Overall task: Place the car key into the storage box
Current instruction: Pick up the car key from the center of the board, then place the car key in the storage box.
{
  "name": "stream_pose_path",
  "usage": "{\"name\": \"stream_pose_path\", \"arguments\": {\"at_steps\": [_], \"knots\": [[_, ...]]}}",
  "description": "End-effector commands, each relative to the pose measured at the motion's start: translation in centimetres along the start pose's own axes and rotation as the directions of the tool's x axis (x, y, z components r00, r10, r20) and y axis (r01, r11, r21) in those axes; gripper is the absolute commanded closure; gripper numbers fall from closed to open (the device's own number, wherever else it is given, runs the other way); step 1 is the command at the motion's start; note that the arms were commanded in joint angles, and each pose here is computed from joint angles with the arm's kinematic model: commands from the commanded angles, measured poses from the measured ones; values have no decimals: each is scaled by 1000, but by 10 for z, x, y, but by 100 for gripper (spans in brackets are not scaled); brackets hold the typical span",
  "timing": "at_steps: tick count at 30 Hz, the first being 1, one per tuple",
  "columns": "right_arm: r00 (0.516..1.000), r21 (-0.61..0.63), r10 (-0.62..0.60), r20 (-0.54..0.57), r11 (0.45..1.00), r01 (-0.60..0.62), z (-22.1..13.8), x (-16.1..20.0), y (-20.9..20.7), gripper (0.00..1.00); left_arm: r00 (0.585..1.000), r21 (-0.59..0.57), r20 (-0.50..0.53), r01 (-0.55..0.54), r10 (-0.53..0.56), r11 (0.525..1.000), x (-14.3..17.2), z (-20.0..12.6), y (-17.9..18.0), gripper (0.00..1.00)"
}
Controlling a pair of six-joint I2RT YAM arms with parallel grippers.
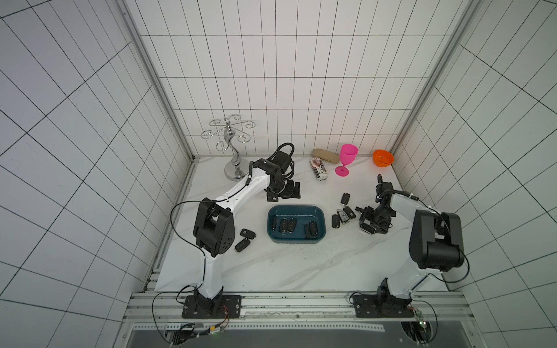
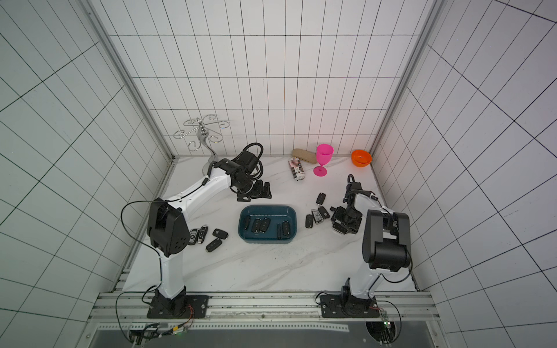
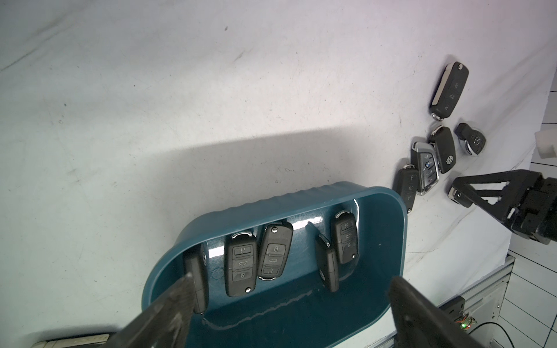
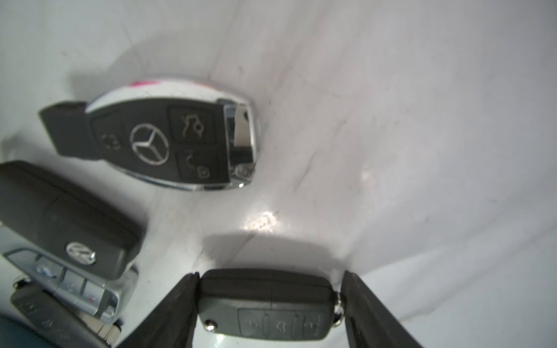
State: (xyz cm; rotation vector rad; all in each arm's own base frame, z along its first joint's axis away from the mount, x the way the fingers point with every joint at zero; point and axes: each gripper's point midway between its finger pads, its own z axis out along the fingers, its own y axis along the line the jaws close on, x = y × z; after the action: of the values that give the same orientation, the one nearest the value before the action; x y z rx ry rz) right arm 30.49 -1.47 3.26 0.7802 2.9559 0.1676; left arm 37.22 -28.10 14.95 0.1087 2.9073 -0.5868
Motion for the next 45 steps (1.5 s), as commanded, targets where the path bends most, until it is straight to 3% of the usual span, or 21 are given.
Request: {"name": "stream_pose_path", "arguments": {"at_steps": [1,9,18,29,36,45], "knots": [[999,-25,-32,8,999,32,-28,14,14,51,1000,-30,24,-7,8,1000,-6,-1,9,2],[978,-85,-188,85,977,195,-83,34,70,50,996,-103,47,84,-79,991,-16,-14,59,3],[909,-151,-398,126,898,414,-113,70,153,49,963,-196,113,262,-243,945,-26,-43,149,4],[799,-182,-593,99,778,601,-83,112,233,50,903,-378,162,429,-397,821,-3,-53,228,9],[731,-167,-672,120,712,682,-62,127,259,49,874,-325,176,487,-454,811,13,-46,236,12],[712,-178,-689,135,690,702,-37,129,274,49,849,-298,153,528,-506,795,38,-36,235,17]]}}
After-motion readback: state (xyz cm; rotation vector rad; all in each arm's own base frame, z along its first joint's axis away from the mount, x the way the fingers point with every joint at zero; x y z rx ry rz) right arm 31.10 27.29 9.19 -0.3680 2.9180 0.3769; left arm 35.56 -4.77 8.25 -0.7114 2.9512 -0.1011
